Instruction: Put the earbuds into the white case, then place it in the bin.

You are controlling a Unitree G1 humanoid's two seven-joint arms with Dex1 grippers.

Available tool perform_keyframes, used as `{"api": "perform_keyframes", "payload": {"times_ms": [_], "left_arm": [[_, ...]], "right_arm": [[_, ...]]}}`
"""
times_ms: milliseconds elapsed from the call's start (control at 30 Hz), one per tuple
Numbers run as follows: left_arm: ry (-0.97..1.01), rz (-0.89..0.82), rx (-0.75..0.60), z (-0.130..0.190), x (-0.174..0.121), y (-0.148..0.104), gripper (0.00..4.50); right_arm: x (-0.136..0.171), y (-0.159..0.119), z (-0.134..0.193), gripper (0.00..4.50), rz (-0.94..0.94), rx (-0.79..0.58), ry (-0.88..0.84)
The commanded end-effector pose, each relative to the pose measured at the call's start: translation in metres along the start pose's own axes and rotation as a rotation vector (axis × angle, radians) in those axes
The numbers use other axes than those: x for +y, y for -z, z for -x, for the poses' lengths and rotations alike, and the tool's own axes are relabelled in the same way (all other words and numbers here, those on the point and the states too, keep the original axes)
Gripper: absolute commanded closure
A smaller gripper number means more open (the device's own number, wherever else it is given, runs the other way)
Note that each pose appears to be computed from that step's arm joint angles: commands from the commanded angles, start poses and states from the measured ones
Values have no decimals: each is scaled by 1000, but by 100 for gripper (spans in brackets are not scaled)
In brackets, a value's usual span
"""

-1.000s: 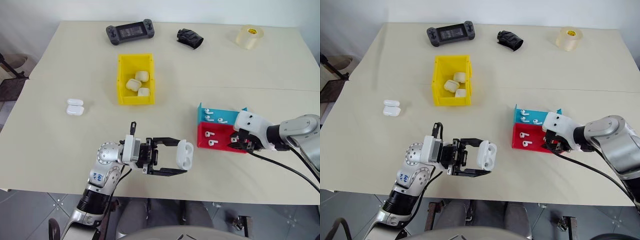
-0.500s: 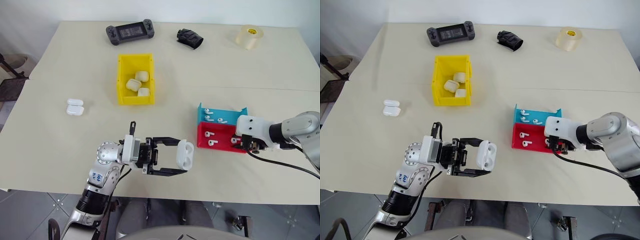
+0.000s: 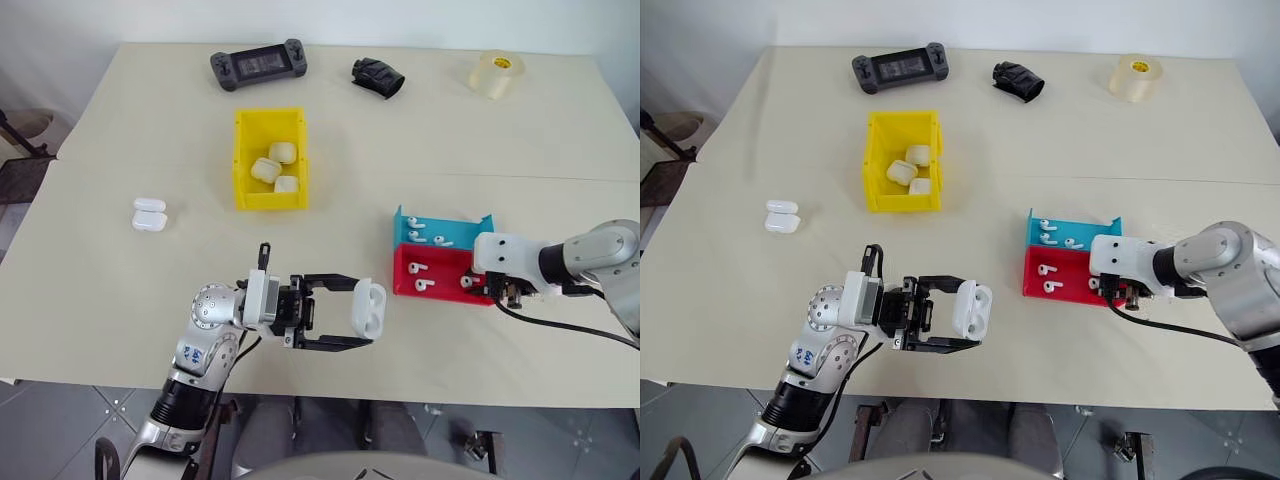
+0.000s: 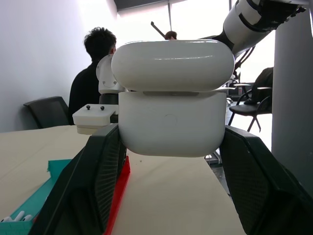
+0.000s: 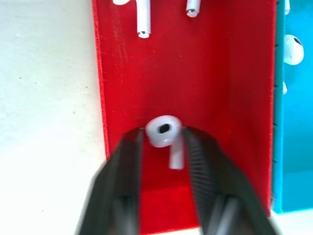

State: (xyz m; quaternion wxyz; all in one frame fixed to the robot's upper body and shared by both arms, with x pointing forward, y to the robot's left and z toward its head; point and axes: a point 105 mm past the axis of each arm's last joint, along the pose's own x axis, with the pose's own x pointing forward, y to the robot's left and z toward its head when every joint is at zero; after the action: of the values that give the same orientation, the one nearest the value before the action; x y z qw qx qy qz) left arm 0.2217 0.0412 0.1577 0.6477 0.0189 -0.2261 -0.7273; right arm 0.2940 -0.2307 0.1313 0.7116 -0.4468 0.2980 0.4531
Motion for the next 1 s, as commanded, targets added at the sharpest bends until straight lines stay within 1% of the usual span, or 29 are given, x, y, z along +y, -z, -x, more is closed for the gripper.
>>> {"api": "perform_keyframes", "payload": {"times_ms": [33,200,333,400,567,700,767,867,900,1000], "left_arm": [[20,-29,-28,-4,-2,-10,176],[23,-26,-28,-4,-2,-9,176],[32,-13,-34,-4,-3,-9,176],[43,-3,-37,-3,-3,-7,176],[39,48,-85,-8,7,-8,176],[56,69,-128,-8,12,-10,176],[68,92,-127,-9,16,-9,176],[77,123,-131,-10,23,-9,176],[79,131,-136,-11,26,-10,176],[80,155,-147,-11,32,-12,176]], "right_arm": [[0,6,-3,396,-9,20,5],[-4,6,-1,396,-16,9,38],[-9,-5,11,396,-51,-94,100],[-9,-17,21,396,-77,-210,127],[-2,-52,59,396,-181,-608,206],[6,-73,80,396,-285,-860,247],[16,-93,96,396,-348,-1077,239],[29,-111,112,396,-402,-1307,283],[32,-115,114,396,-426,-1357,307],[39,-124,113,396,-479,-1429,342]]}}
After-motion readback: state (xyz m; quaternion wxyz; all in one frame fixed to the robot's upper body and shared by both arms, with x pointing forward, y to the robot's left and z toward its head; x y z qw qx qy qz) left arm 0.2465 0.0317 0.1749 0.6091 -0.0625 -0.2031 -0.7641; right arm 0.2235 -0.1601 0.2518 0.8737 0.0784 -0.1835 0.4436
